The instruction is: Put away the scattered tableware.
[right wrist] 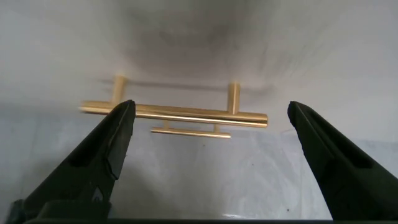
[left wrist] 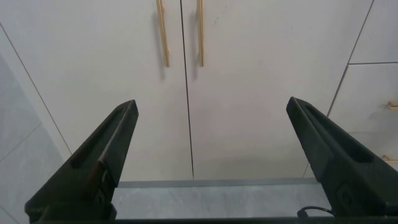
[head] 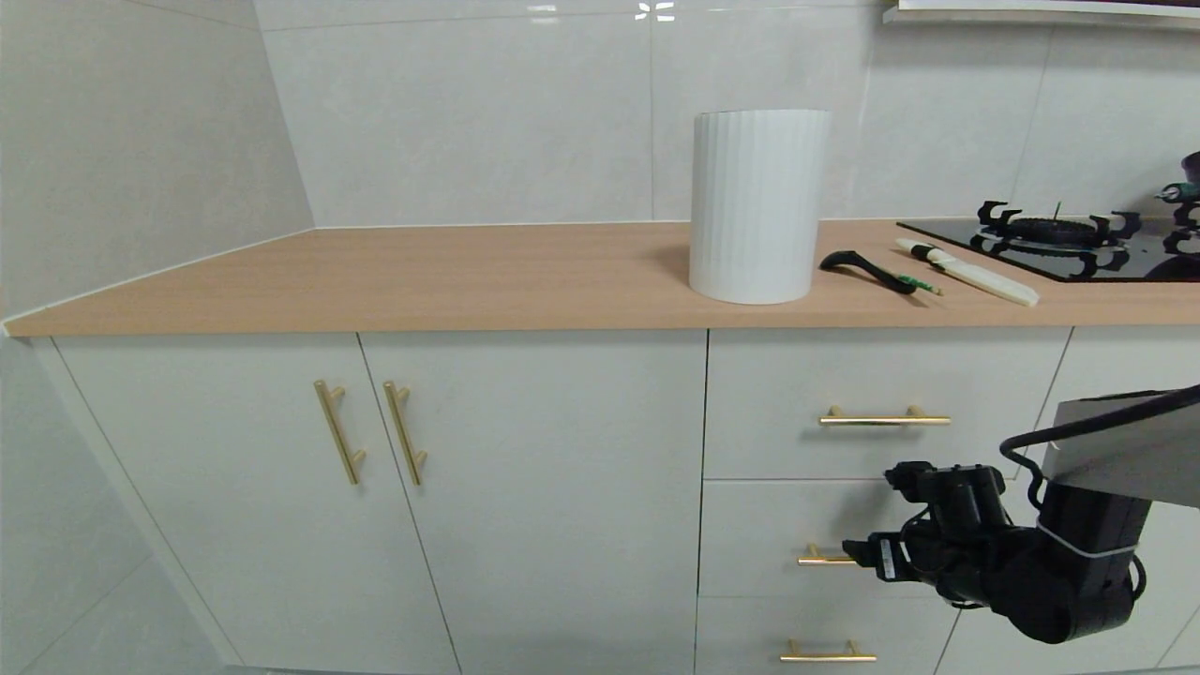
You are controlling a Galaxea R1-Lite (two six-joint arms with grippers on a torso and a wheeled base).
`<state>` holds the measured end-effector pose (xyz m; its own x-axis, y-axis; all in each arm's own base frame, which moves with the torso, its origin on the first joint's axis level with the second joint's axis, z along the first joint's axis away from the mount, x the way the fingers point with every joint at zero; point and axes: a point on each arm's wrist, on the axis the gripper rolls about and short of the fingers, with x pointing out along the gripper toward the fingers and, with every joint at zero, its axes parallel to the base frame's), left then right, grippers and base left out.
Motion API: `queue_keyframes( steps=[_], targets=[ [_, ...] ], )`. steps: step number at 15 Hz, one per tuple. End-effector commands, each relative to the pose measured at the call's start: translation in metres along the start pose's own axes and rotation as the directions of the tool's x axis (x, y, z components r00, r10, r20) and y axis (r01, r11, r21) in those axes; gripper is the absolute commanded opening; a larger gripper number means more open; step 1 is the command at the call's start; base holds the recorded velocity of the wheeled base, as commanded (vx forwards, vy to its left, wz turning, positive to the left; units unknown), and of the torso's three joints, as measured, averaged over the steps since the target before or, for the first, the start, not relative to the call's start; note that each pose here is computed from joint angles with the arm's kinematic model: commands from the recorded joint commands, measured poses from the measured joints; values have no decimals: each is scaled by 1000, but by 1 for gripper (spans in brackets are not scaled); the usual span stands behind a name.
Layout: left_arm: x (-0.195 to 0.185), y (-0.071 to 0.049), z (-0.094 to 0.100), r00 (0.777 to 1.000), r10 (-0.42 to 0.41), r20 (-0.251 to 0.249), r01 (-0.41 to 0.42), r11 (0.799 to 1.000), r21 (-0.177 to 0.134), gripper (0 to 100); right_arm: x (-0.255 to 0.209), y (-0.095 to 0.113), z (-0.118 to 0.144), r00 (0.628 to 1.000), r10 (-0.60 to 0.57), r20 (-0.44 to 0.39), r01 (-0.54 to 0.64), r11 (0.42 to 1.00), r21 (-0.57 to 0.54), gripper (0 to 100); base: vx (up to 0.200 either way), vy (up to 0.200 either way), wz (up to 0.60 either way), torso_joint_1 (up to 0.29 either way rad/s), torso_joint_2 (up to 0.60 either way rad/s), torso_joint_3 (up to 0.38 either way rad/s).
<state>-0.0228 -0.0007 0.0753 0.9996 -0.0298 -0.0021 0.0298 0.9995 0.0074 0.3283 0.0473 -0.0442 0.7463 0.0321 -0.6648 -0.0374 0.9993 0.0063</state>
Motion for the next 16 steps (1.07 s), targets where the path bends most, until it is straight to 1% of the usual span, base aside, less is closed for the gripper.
queue_keyframes(
  steps=[1, 4, 9, 11, 16],
  targets=[
    [0, 0, 0, 1000, 1, 1, -1, 1000, 0, 100, 14, -6, -11, 999, -19, -26, 20, 1000, 11, 100, 0, 0, 0, 0, 0, 0],
    [0, 0, 0, 1000, 1, 1, -1, 1000, 0, 100, 21, -10, -11, 999, -26, 31, 25, 999, 32, 100, 0, 0, 0, 0, 0, 0],
    [0, 0, 0, 1000, 1, 1, -1, 1000, 0, 100, 24, -10, -14, 999, -34, 25, 33, 999, 40, 100, 0, 0, 0, 0, 0, 0],
    [0, 0, 0, 1000, -1, 1, 1, 1000, 0, 100, 27, -10, -20, 999, -39, 5, 39, 999, 28, 100, 0, 0, 0, 0, 0, 0],
    [0, 0, 0, 1000, -1, 1, 1, 1000, 0, 100, 26, -9, -22, 999, -39, -8, 39, 999, 14, 100, 0, 0, 0, 0, 0, 0]
  ],
)
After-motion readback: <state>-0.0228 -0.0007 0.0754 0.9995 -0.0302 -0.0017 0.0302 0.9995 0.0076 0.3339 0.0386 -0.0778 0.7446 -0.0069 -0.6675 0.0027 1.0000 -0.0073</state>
